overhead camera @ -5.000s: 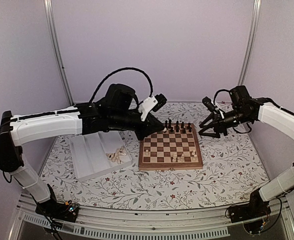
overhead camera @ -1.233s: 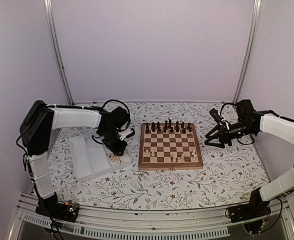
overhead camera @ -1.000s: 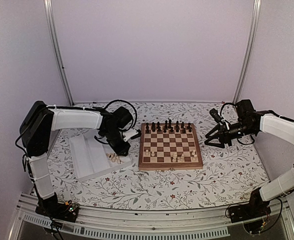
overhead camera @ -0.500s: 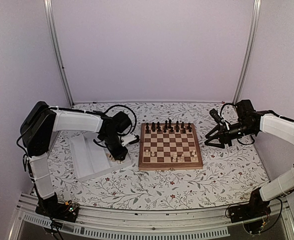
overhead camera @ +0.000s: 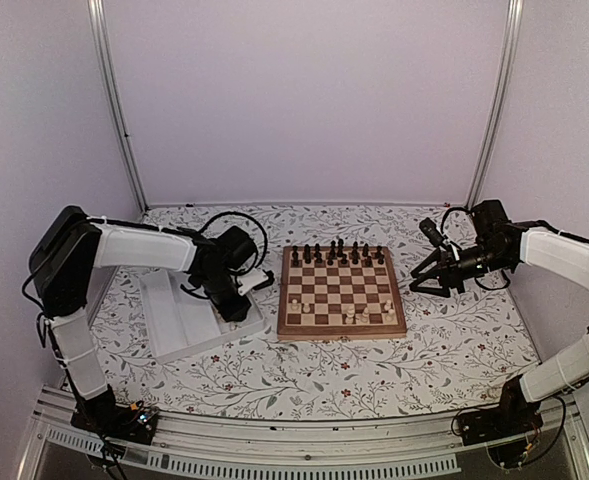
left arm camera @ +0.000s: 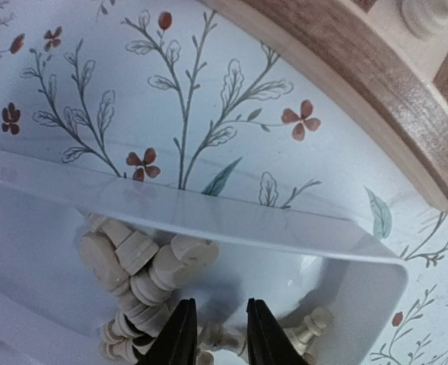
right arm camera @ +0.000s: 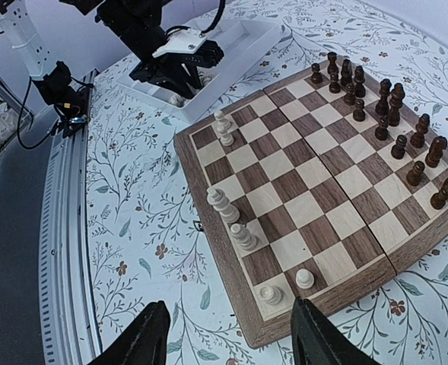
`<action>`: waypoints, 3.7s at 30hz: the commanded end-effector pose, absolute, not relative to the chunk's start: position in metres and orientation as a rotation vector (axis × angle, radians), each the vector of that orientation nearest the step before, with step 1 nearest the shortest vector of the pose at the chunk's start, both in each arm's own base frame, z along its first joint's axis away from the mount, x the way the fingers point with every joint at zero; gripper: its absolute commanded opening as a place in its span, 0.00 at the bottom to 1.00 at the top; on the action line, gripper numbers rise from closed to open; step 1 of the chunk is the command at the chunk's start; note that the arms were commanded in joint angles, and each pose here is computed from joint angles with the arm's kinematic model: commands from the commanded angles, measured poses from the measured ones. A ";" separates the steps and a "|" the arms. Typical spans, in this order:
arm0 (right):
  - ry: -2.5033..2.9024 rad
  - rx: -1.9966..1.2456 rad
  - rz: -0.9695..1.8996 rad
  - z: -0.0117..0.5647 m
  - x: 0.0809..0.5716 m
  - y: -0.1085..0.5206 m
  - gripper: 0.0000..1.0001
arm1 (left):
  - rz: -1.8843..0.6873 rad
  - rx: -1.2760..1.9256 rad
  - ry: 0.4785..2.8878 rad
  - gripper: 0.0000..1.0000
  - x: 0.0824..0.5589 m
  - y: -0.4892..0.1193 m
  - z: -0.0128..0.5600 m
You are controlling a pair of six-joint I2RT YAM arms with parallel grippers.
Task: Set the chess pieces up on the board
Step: Pick up the chess piece from the storage box, then place the chess piece on the chessboard.
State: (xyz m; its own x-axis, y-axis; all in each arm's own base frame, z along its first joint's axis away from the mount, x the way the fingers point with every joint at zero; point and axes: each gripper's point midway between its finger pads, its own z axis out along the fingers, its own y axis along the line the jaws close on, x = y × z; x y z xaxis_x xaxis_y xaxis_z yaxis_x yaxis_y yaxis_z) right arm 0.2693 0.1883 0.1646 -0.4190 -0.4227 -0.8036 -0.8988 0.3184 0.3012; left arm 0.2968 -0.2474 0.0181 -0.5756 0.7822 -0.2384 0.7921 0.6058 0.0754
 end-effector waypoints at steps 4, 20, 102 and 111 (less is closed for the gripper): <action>1.966 -1.171 1.029 0.169 0.271 0.191 0.57 | -0.049 1.222 2.383 0.34 0.326 -0.259 0.060; 1.969 -1.173 1.013 0.167 0.269 0.189 0.57 | 0.039 1.290 2.552 0.34 0.304 -0.233 0.003; 2.032 -1.291 1.291 0.251 0.301 0.383 0.55 | -0.655 0.972 1.913 0.06 0.279 -0.362 0.236; 2.034 -1.337 1.450 0.242 0.279 0.404 0.53 | -0.668 1.033 1.926 0.06 0.269 -0.385 0.230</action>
State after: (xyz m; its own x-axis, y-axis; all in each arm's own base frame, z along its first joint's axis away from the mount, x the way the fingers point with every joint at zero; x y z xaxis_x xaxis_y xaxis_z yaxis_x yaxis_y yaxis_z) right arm 0.2897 0.3921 0.2399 -0.5082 -0.5016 -0.7001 -0.8376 0.0986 0.5374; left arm 0.2727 -0.3725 0.2235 -0.3321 0.4161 -0.8465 0.8390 0.5404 -0.0636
